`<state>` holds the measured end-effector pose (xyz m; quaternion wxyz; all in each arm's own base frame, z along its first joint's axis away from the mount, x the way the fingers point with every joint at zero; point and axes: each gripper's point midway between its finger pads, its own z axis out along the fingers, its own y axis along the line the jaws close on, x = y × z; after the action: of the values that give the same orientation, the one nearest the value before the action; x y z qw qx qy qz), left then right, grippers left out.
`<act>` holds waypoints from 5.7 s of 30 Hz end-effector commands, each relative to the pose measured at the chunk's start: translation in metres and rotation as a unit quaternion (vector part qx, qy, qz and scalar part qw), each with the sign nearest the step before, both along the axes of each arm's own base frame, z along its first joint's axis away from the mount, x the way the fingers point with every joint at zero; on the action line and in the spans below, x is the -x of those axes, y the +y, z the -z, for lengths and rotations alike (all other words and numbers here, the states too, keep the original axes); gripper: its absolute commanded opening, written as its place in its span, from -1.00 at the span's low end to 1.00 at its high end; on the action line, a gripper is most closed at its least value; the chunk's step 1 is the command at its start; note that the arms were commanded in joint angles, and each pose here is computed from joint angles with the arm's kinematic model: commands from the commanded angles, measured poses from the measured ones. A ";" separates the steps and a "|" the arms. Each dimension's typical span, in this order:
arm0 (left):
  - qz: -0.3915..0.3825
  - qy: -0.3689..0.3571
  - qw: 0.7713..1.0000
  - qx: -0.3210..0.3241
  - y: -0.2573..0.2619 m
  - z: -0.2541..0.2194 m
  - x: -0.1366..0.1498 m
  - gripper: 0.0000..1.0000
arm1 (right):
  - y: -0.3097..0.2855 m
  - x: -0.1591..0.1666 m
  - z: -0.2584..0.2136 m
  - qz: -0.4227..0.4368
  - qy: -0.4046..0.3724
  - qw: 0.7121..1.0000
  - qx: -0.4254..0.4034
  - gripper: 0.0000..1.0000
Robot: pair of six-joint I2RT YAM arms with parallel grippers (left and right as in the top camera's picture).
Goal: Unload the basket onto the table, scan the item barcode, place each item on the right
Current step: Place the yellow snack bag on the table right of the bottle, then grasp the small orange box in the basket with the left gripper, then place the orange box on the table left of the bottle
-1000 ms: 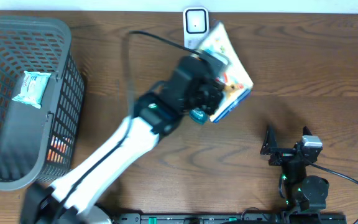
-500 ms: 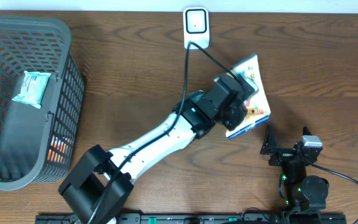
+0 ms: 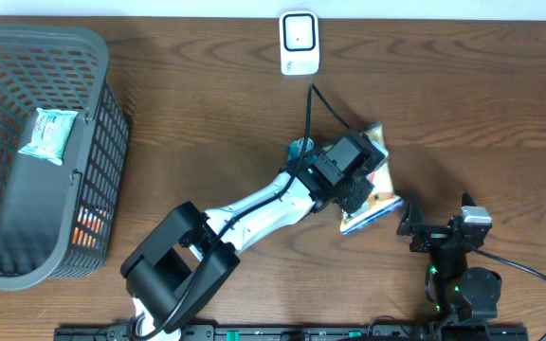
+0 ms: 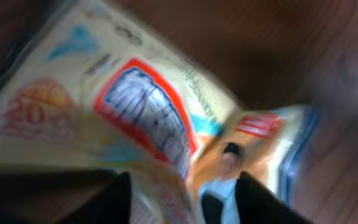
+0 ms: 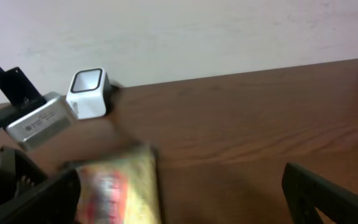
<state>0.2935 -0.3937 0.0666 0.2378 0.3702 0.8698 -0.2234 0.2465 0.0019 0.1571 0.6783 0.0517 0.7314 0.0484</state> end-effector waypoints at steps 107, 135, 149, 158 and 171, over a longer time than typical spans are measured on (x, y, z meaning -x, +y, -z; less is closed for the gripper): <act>-0.828 0.103 0.535 0.132 0.542 -0.187 0.012 -0.87 | -0.002 0.000 0.000 0.006 0.000 1.000 0.007 0.98; -0.413 0.123 0.901 0.058 0.287 -0.130 0.048 -0.86 | -0.002 0.000 0.000 0.005 0.000 1.000 0.007 0.98; -0.364 0.051 0.927 -0.078 0.215 -0.023 0.005 -0.85 | -0.002 0.000 0.000 0.005 0.000 1.000 0.007 0.98; -0.338 0.020 0.937 -0.088 0.187 0.027 -0.030 -0.85 | -0.002 0.000 0.000 0.006 0.000 1.000 0.007 0.99; -0.345 -0.093 0.933 0.044 0.187 -0.109 -0.041 0.86 | -0.002 0.000 0.000 0.005 0.000 1.000 0.007 0.98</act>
<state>0.3258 -0.2111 0.1131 0.3214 0.0601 0.9378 -0.1167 0.2465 0.0019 0.1571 0.6783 0.0517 0.7314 0.0484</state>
